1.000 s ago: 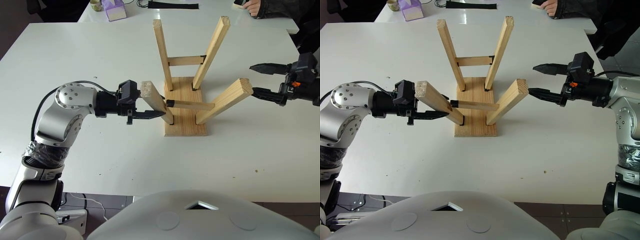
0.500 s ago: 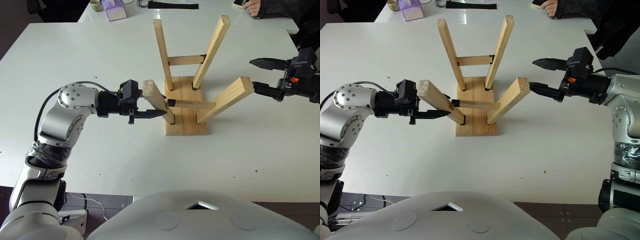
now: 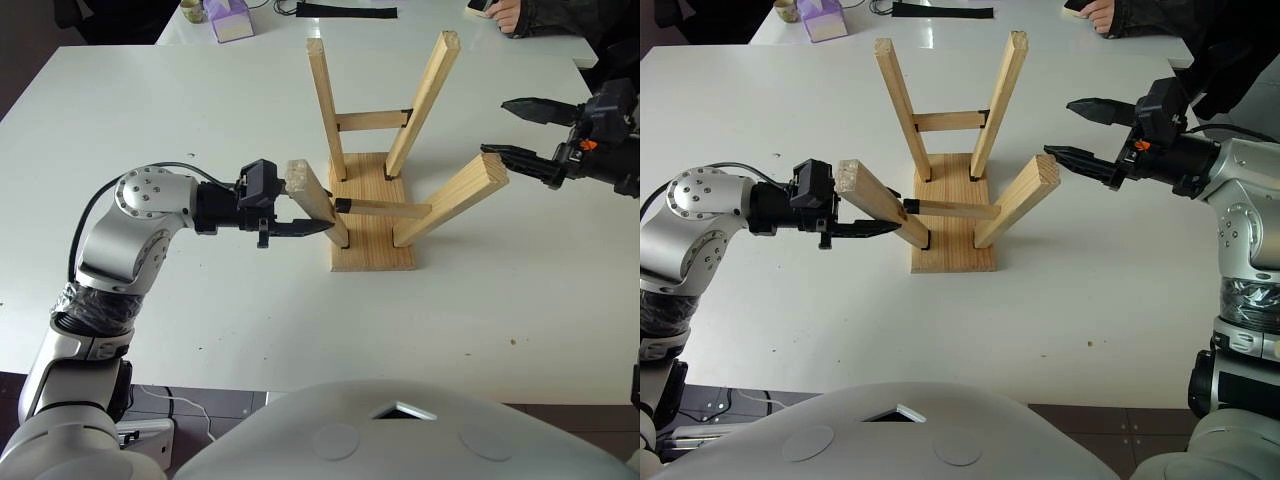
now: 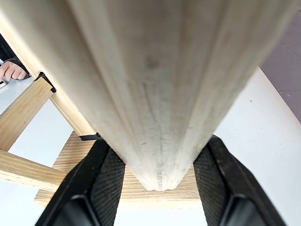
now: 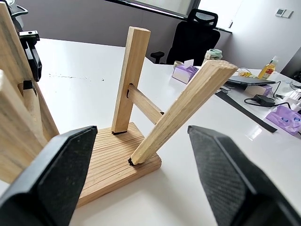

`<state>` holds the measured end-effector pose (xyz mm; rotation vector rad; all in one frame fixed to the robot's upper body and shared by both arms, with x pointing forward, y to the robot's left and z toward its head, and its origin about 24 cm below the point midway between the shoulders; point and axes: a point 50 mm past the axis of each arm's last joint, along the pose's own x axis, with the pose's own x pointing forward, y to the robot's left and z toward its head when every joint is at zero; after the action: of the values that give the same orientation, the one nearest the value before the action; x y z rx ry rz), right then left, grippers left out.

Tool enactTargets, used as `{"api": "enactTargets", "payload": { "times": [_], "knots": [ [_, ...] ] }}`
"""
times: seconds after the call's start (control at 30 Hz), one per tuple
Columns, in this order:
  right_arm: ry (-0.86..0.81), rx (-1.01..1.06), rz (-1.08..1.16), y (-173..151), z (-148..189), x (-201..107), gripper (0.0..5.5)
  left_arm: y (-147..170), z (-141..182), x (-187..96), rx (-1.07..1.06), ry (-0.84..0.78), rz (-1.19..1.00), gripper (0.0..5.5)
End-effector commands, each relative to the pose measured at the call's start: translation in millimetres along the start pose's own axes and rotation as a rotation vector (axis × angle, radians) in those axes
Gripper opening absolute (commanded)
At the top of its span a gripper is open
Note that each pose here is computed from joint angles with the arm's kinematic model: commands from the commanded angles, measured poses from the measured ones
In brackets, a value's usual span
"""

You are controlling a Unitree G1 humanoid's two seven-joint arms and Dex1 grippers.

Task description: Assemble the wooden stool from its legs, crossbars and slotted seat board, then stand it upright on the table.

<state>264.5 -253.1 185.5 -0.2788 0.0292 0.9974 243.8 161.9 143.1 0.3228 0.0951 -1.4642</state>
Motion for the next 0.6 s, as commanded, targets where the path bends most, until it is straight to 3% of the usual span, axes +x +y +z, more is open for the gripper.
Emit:
{"api": "enactTargets", "payload": {
  "times": [0.03, 0.13, 0.4, 0.6],
  "knots": [
    [-0.073, -0.046, -0.164, -13.5, 22.1, 7.3, 3.55, -3.8, -18.9, 2.1, -0.067, 0.098, 0.013, 2.05],
    [-0.173, -0.009, -0.262, -21.1, 39.3, 9.7, 3.55, -3.7, -17.6, 2.2, -0.065, 0.103, 0.019, 2.05],
    [-0.228, 0.012, -0.142, 7.8, 42.2, 17.2, 3.55, -3.0, -23.5, 4.4, -0.07, 0.167, 0.017, 2.05],
    [-0.345, 0.009, -0.104, 22.9, 67.2, 25.1, 3.55, 3.5, -23.0, 8.9, -0.098, 0.183, 0.025, 2.05]
  ]
}}
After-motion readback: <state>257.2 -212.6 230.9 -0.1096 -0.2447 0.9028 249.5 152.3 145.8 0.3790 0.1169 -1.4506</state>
